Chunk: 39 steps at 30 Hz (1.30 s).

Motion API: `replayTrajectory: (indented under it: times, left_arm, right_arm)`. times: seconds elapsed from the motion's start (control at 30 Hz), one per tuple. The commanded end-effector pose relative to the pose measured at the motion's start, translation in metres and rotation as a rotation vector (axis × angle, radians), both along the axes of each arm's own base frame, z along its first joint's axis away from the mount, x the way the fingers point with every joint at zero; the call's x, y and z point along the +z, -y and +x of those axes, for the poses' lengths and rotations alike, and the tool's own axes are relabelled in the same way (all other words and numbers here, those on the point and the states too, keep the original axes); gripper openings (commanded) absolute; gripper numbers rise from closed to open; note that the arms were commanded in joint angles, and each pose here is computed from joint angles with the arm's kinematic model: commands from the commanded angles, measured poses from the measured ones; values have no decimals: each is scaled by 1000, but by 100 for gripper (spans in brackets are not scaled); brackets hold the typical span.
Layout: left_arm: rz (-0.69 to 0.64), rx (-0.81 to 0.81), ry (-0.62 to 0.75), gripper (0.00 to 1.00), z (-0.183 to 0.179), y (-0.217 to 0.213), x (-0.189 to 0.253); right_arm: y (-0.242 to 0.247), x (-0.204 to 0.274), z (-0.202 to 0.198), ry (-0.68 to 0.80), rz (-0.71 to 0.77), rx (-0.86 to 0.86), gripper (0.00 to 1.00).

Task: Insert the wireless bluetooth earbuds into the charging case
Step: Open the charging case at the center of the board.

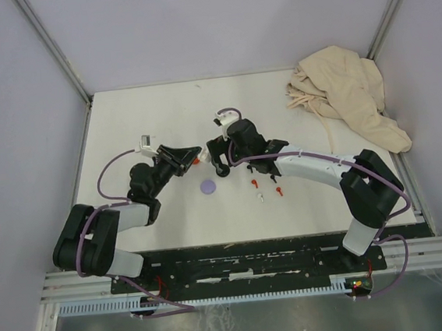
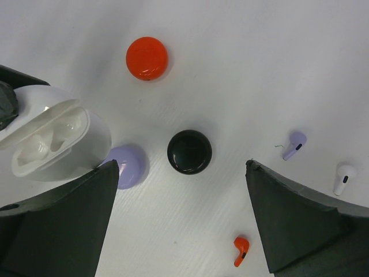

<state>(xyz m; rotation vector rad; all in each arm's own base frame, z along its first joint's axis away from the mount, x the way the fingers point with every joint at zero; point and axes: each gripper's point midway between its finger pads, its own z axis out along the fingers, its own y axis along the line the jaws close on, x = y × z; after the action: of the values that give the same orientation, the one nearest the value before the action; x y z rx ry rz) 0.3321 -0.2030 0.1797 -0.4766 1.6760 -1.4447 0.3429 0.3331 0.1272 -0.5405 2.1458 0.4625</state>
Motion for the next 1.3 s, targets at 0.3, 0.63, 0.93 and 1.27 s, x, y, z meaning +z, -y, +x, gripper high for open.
replayTrajectory:
  times: [0.3, 0.63, 0.93, 1.27]
  left_arm:
    - [-136, -57, 8, 3, -7, 13, 13]
    - [-191, 2, -33, 3, -1, 4, 9]
    - [-233, 74, -60, 3, 9, -7, -2]
    - [-305, 35, -67, 3, 5, -3, -10]
  right_arm:
    - [-20, 25, 12, 47, 118, -7, 99]
    - [-11, 25, 13, 56, 93, -34, 99]
    - [50, 26, -15, 8, -76, -141, 100]
    - [96, -24, -61, -171, -235, -182, 84]
